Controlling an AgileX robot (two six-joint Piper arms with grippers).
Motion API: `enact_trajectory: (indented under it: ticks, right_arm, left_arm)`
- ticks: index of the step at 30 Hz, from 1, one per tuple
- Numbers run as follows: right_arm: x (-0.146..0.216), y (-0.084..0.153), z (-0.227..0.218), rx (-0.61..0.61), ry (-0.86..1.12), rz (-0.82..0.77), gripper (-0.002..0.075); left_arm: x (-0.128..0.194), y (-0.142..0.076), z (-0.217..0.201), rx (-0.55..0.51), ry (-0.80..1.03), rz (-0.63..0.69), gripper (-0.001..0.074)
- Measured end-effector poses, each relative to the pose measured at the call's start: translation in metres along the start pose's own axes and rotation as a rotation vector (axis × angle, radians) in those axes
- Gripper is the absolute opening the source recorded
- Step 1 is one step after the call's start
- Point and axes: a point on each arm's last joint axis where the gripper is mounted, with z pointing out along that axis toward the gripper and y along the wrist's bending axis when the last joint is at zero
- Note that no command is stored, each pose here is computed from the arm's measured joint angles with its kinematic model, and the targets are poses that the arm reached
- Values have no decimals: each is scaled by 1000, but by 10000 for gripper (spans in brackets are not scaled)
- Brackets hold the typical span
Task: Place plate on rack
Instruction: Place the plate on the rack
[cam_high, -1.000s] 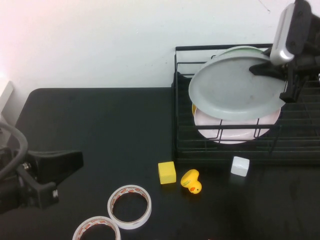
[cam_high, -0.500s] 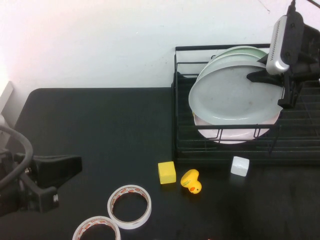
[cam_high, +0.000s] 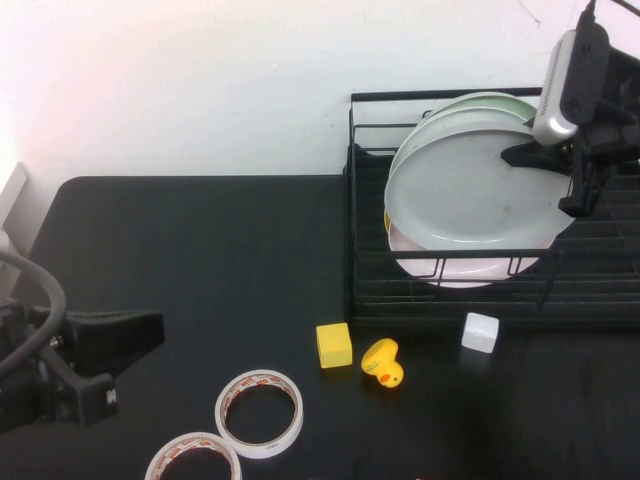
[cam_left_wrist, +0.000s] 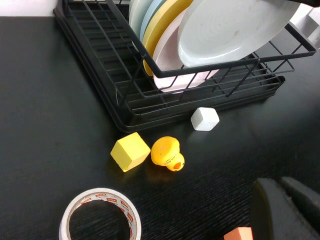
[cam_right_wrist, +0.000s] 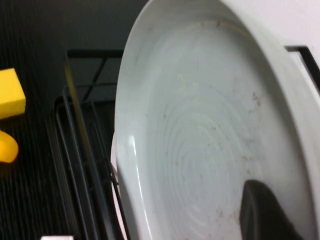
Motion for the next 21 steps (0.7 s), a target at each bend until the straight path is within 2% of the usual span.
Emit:
enact_trajectory:
  ticks: [7,9,14,17,21]
  right_arm:
    - [1,-1,0,8,14,53,134]
    - [1,-2,0,17,20,58,173]
    - [4,-9,-1,90,49,60,368]
    - [4,-10,-1,105,51,67,413]
    - [2,-9,-5,112,47,77,428]
  left_arm:
    - [0,0,0,-1,1,1,0]
    - [0,0,0,-1,1,1,0]
    - [0,0,0,2,5,2,0]
    - [1,-1,0,13,12,2,0]
    - [2,-2,0,20,17,2,0]
